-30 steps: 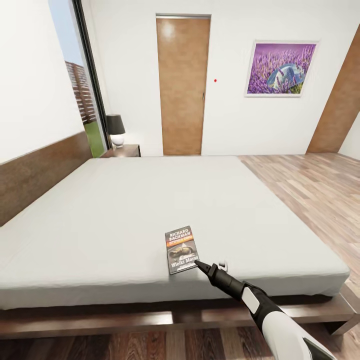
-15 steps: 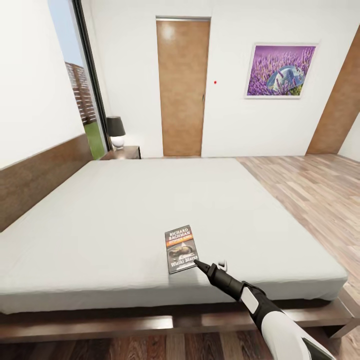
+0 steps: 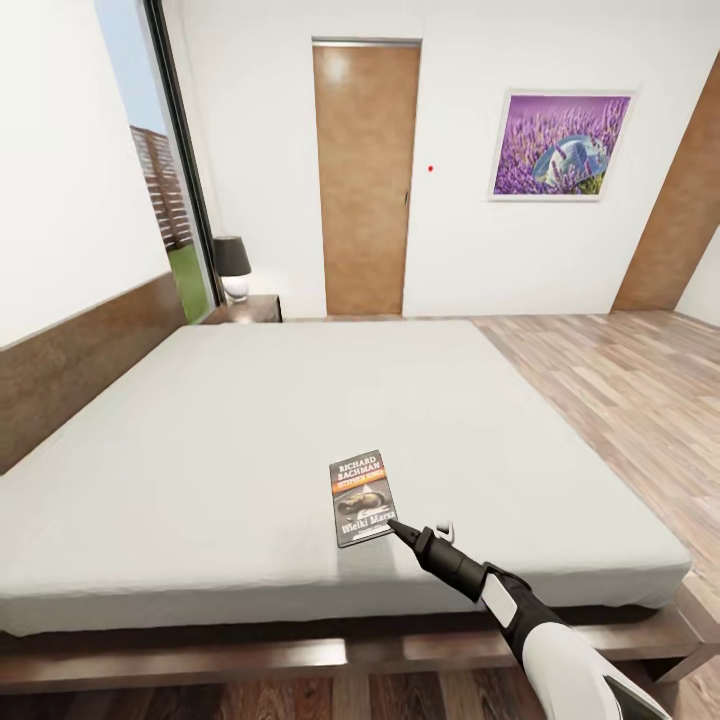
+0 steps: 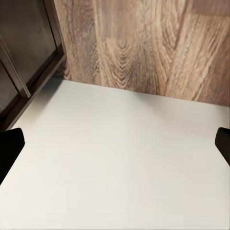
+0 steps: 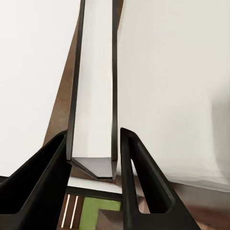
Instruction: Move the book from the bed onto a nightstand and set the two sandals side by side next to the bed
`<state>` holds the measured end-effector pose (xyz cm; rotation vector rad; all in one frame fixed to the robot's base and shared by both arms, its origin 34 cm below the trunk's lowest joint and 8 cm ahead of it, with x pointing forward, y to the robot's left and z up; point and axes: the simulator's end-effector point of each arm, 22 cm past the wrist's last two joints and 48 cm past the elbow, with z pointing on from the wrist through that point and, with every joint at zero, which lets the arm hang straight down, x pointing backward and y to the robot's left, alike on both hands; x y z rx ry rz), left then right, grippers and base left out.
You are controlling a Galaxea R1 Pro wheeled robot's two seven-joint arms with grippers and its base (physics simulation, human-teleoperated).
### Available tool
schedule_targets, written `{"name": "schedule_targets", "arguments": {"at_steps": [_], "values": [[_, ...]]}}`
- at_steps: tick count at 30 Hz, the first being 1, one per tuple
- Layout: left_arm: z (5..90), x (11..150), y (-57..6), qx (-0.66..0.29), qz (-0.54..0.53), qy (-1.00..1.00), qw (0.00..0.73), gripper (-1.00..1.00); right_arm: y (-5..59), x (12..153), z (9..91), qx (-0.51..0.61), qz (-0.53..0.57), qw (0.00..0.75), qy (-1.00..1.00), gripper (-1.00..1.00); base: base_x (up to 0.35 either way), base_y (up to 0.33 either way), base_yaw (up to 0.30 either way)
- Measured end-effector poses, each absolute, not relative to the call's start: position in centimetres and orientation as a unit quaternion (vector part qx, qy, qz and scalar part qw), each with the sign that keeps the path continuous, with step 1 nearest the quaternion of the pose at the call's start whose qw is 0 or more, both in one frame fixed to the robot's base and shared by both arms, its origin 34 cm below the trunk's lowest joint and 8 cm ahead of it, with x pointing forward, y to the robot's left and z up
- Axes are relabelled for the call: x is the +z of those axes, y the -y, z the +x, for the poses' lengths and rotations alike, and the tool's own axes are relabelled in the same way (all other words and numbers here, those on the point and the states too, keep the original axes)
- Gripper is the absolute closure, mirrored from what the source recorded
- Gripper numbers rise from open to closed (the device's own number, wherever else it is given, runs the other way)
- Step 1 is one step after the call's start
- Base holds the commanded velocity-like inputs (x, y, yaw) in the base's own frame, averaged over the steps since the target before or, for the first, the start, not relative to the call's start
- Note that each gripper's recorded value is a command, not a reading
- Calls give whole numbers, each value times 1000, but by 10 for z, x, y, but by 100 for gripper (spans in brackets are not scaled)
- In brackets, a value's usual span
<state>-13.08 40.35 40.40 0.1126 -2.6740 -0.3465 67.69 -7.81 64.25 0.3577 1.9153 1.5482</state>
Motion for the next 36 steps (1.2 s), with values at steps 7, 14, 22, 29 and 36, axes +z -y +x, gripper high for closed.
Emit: {"name": "schedule_targets", "arguments": {"at_steps": [7, 14, 22, 29, 36], "values": [[-129, 418, -404, -125, 41, 967, 220, -100, 78, 656, 679, 589, 135, 321, -729, 100, 0, 0, 0], [-127, 432, -404, -125, 40, 967, 220, -100, 79, 670, 681, 588, 133, 325, -729, 100, 0, 0, 0], [-125, 447, -404, -125, 40, 966, 221, -100, 79, 686, 685, 584, 130, 333, -728, 100, 0, 0, 0], [-124, 461, -404, -125, 40, 966, 221, -100, 78, 700, 686, 585, 129, 334, -728, 100, 0, 0, 0], [-123, 474, -404, -125, 40, 966, 221, -100, 74, 714, 686, 588, 128, 333, -726, 100, 0, 0, 0]]}}
